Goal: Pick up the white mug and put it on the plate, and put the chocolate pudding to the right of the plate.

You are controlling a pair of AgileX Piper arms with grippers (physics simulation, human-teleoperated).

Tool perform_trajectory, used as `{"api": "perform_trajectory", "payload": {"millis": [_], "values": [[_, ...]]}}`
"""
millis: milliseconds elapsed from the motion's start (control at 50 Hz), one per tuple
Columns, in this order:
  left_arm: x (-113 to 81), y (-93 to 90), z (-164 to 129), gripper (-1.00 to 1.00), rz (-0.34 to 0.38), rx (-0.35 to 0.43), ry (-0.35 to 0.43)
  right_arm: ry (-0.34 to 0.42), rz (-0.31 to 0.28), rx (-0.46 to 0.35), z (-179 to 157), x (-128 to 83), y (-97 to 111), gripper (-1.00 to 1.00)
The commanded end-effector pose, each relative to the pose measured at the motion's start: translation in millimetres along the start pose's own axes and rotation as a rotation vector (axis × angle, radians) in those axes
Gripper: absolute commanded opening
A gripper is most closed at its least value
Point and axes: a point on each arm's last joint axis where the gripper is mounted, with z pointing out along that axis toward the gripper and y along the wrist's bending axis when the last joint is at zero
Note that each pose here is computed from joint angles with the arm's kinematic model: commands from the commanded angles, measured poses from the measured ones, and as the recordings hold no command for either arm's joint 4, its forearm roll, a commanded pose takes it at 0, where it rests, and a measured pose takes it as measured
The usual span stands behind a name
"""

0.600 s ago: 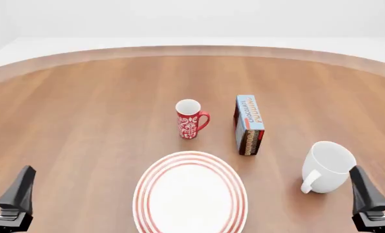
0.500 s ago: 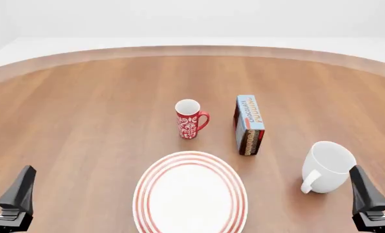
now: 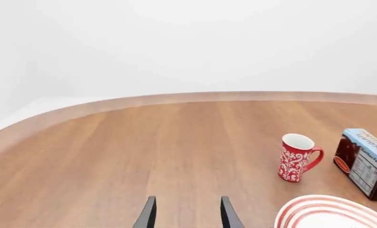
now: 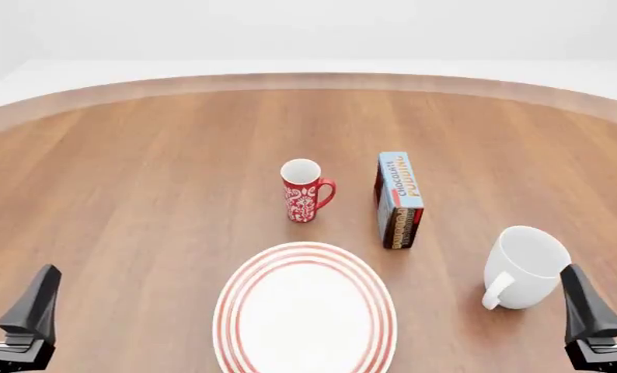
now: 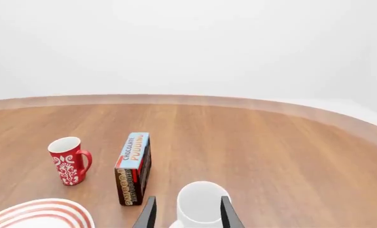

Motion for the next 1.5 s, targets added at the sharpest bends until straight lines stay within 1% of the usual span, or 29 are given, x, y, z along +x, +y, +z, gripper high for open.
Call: {"api": "perform_trajectory", "payload": {"millis": [20, 160, 460, 640, 760, 960, 1060, 1200, 1300, 1360, 1500], "values": [[-1.0, -1.0, -1, 1.0, -0.014, 0.018, -0.003, -0.001, -0.002, -0.001, 0, 0, 0, 1.0], [-3.9, -1.7, -1, 1.0, -0.02, 0.03, -0.002, -0.001, -0.004, 0.001, 0, 0, 0, 1.0], [-13.0, -4.2, 9, 1.0, 0.003, 0.065, 0.007, -0.002, -0.005, 0.0, 0, 0, 0, 1.0], [-22.6, -7.6, 19, 1.0, 0.028, 0.102, 0.011, -0.002, -0.004, -0.001, 0, 0, 0, 1.0], [-23.8, -9.6, 24, 1.0, 0.041, 0.12, 0.02, -0.002, -0.003, 0.0, 0, 0, 0, 1.0], [-34.8, -13.1, 31, 1.0, 0.075, 0.153, 0.023, -0.002, -0.003, 0.0, 0, 0, 0, 1.0], [-39.8, -16.2, 37, 1.0, 0.09, 0.178, 0.025, -0.003, -0.003, -0.001, 0, 0, 0, 1.0], [-41.6, -20.5, 44, 1.0, 0.098, 0.21, 0.029, -0.002, -0.003, -0.001, 0, 0, 0, 1.0], [-43.3, -27.0, 52, 1.0, 0.11, 0.254, 0.04, -0.003, -0.002, -0.002, 0, 0, 0, 1.0], [-44.8, -27.9, 54, 1.0, 0.113, 0.257, 0.039, -0.003, -0.002, -0.002, 0, 0, 0, 1.0], [-46.7, -37.1, 64, 1.0, 0.12, 0.311, 0.049, -0.003, -0.003, -0.002, 0, 0, 0, 1.0]]}}
